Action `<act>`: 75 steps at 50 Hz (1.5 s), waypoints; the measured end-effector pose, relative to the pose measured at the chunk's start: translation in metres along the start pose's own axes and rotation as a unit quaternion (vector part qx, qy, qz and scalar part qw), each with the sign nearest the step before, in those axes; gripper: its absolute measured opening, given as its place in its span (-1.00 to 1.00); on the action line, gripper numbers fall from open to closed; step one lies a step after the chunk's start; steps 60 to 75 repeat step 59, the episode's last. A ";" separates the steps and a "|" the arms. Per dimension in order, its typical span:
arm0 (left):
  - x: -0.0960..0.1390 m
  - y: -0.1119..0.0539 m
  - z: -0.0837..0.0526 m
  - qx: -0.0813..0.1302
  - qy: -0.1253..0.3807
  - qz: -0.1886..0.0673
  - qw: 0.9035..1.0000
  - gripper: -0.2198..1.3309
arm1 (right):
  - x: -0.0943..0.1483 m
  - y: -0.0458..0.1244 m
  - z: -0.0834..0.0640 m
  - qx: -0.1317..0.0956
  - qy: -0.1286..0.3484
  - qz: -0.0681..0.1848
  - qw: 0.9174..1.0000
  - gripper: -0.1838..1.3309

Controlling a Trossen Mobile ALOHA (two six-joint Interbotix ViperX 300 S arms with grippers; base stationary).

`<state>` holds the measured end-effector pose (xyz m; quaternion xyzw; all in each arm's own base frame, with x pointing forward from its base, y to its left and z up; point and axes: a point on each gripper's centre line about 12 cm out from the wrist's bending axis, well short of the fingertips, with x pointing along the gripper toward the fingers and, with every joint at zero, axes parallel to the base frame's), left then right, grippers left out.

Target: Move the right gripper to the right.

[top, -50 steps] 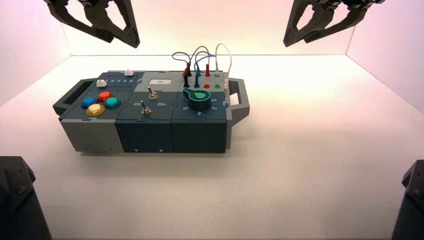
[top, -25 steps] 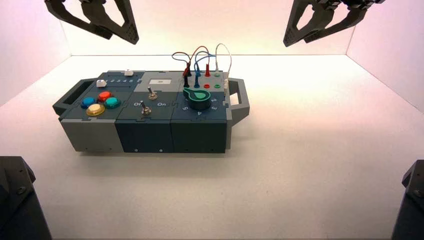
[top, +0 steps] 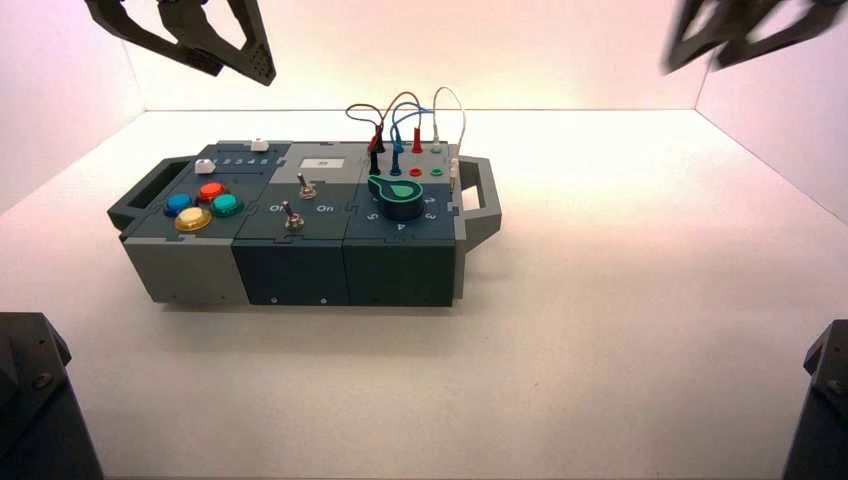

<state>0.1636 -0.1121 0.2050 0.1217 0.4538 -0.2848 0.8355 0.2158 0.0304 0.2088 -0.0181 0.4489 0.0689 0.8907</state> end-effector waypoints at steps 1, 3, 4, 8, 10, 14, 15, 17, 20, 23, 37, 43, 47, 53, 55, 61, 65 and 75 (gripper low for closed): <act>0.000 0.000 0.000 0.001 0.000 0.000 1.000 1.00 | -0.002 -0.005 0.001 0.009 -0.006 -0.007 1.000 0.85; 0.000 0.000 0.000 0.001 0.000 0.000 1.000 1.00 | -0.006 -0.012 0.002 0.021 -0.019 -0.017 0.999 0.85; 0.000 0.000 0.000 0.001 0.000 0.000 1.000 1.00 | -0.011 -0.021 0.004 0.037 -0.036 -0.032 0.998 0.85; 0.000 0.000 0.000 0.000 0.000 0.000 1.000 1.00 | -0.020 -0.035 0.002 0.062 -0.069 -0.057 0.994 0.85; 0.000 0.000 0.000 0.001 0.000 0.000 1.000 1.00 | -0.026 -0.041 0.001 0.071 -0.089 -0.069 0.991 0.85; 0.000 0.000 0.000 0.001 0.000 0.000 1.000 1.00 | -0.034 -0.052 -0.004 0.090 -0.122 -0.095 0.984 0.85; 0.000 0.000 0.000 0.001 0.000 0.000 1.000 1.00 | -0.034 -0.053 -0.004 0.091 -0.123 -0.096 0.984 0.85; 0.000 0.000 0.000 0.001 0.000 0.000 1.000 1.00 | -0.036 -0.059 -0.007 0.100 -0.127 -0.111 0.981 0.85; 0.000 0.000 0.000 0.001 0.000 0.000 1.000 1.00 | -0.036 -0.066 -0.009 0.112 -0.126 -0.123 0.978 0.85; 0.000 0.000 0.000 0.001 0.000 0.000 1.000 1.00 | -0.036 -0.072 -0.011 0.124 -0.123 -0.133 0.975 0.85; 0.000 -0.004 0.000 0.010 0.000 -0.006 1.000 1.00 | -0.038 -0.091 -0.018 0.166 -0.118 -0.166 0.965 0.85; 0.000 -0.005 0.000 0.009 -0.001 -0.007 1.000 1.00 | -0.038 -0.091 -0.018 0.166 -0.118 -0.166 0.965 0.85; 0.000 -0.005 0.000 0.010 -0.001 -0.007 1.000 1.00 | -0.038 -0.091 -0.019 0.166 -0.116 -0.166 0.965 0.85; -0.002 -0.005 0.001 0.010 -0.005 -0.007 1.000 1.00 | -0.038 -0.091 -0.018 0.166 -0.118 -0.165 0.965 0.85; -0.002 -0.005 0.001 0.011 -0.005 -0.006 1.000 1.00 | -0.037 -0.091 -0.018 0.166 -0.117 -0.165 0.965 0.85; -0.002 -0.005 0.001 0.011 -0.005 -0.006 1.000 1.00 | -0.037 -0.091 -0.018 0.167 -0.116 -0.164 0.965 0.85; -0.002 -0.005 0.001 0.011 -0.005 -0.006 1.000 1.00 | -0.037 -0.091 -0.018 0.167 -0.116 -0.164 0.965 0.85; -0.002 -0.005 0.001 0.011 -0.005 -0.006 1.000 1.00 | -0.037 -0.091 -0.018 0.167 -0.116 -0.164 0.965 0.85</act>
